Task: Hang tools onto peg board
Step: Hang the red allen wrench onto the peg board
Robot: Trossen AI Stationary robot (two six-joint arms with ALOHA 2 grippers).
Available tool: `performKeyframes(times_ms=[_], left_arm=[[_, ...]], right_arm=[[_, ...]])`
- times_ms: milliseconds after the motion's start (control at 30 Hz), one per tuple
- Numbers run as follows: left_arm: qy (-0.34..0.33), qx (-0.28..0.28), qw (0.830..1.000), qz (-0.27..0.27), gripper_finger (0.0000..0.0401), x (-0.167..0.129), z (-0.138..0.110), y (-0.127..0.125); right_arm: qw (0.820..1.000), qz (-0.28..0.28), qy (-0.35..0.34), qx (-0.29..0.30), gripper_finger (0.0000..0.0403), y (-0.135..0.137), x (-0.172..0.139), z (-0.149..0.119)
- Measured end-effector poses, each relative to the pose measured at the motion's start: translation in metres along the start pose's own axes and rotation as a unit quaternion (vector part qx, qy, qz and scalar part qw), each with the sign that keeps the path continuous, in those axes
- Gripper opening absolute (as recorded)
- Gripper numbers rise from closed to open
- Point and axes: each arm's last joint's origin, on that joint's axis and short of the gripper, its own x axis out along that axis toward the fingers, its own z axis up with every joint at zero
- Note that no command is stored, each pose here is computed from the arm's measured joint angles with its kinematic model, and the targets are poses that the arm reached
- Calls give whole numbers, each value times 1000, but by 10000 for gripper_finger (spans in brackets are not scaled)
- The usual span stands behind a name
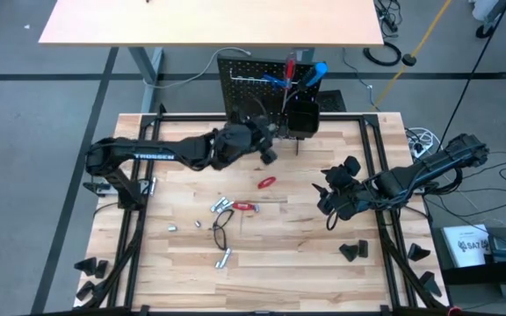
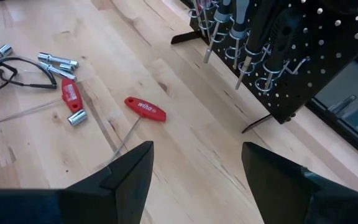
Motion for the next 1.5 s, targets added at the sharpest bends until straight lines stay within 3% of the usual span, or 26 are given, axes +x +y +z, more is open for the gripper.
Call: performKeyframes(times_ms=[233,400,500,600,700,800,867,1067,1167,1267,1367,1500], left_arm=[[83,39,995,-38,203,-40,-7,-6],[141,31,988,-50,203,-67,-17,-6],[159,37,984,-67,203,-83,-34,-11],[181,36,975,-122,203,-98,-59,-15],[179,10,958,-224,203,-109,-82,-19],[137,-43,931,-336,203,-109,-106,-33],[105,-81,917,-376,203,-106,-120,-40],[94,-104,925,-352,203,-96,-153,-51],[77,-104,930,-344,203,-94,-151,-53],[17,-100,931,-350,202,-90,-143,-56],[-41,-75,922,-379,202,-90,-136,-59],[-99,-75,917,-379,202,-87,-128,-54]], right_arm=[[1000,6,-6,-9,238,11,7,0],[999,29,-34,-31,238,32,19,4],[998,33,-37,-42,238,43,29,1],[998,32,-30,-47,238,53,39,-4],[998,51,-8,-42,238,62,50,-10],[997,67,-7,-27,238,72,63,-11],[998,67,-20,-9,238,77,72,-10],[996,55,-34,66,238,87,108,-13],[996,28,-14,83,238,84,126,-20],[993,0,5,115,238,80,144,-28],[992,-18,17,122,238,77,161,-36],[992,-17,48,119,238,75,178,-47]])
